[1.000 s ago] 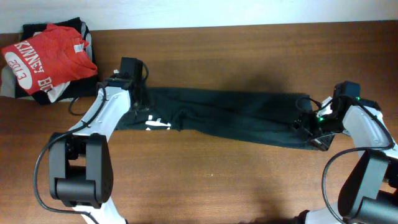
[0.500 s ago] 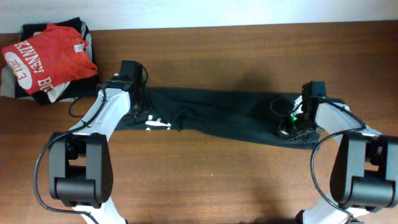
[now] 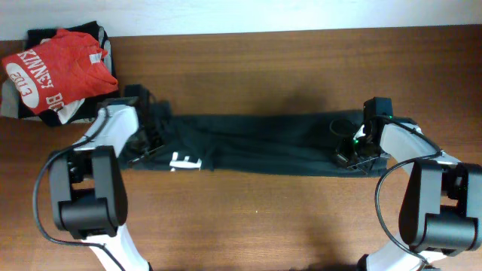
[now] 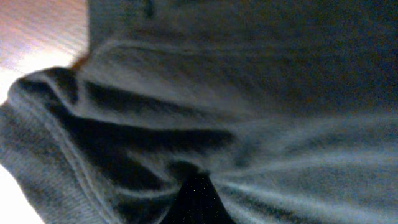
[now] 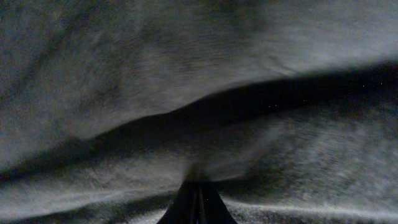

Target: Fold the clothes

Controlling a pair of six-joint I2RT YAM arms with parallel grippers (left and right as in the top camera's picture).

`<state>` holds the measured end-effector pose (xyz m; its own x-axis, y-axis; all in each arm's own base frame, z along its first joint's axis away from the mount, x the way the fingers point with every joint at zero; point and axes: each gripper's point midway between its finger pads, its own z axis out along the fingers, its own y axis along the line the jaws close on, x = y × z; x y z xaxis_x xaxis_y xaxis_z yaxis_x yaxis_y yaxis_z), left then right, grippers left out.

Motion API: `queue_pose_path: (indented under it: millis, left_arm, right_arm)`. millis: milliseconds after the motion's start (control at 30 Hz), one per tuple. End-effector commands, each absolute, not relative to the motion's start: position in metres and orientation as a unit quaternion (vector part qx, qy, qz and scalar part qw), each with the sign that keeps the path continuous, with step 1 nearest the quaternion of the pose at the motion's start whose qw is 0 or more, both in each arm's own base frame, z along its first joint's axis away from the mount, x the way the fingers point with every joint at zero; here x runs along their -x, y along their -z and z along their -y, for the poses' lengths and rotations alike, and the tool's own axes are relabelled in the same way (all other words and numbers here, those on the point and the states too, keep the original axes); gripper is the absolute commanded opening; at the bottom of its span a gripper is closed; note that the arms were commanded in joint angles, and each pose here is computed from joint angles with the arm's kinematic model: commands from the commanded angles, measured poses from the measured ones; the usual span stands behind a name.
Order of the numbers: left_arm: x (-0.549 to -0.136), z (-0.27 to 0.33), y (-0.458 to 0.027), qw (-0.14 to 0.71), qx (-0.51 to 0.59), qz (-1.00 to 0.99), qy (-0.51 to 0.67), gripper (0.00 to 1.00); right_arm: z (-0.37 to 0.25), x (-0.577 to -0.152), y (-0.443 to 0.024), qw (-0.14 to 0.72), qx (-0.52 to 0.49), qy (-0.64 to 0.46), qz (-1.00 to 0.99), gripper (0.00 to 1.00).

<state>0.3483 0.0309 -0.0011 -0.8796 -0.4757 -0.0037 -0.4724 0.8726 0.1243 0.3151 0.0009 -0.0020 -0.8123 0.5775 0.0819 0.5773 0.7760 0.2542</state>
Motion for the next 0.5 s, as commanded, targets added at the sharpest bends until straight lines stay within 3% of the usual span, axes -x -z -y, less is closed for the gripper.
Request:
queue_pose_path:
  millis: [0,167,333,367,467]
  left_arm:
    - [-0.298,-0.069,0.016,0.106,-0.326,0.935,0.090,0.01]
    - [-0.284,-0.077,-0.018,0.105,-0.350,0.927,0.088,0.01]
    - [-0.296,-0.079,-0.107,-0.040,-0.372,0.925,0.061,0.01]
    - [-0.301,-0.077,-0.129,-0.088,-0.374,0.922,0.043,0.01]
    - [-0.313,-0.054,-0.157,-0.139,-0.353,0.925,-0.035,0.11]
  right_arm:
    - [0.022,-0.290,0.025,-0.038,-0.346,-0.052,-0.936,0.04]
    - [0.033,-0.280,0.012,-0.035,-0.377,-0.016,-0.925,0.04]
    - [0.070,-0.297,-0.050,0.083,-0.392,0.051,-0.915,0.04]
    - [0.071,-0.313,-0.065,0.119,-0.376,0.033,-0.918,0.08]
    - [0.036,-0.340,-0.087,0.141,-0.288,-0.072,-0.944,0.38]
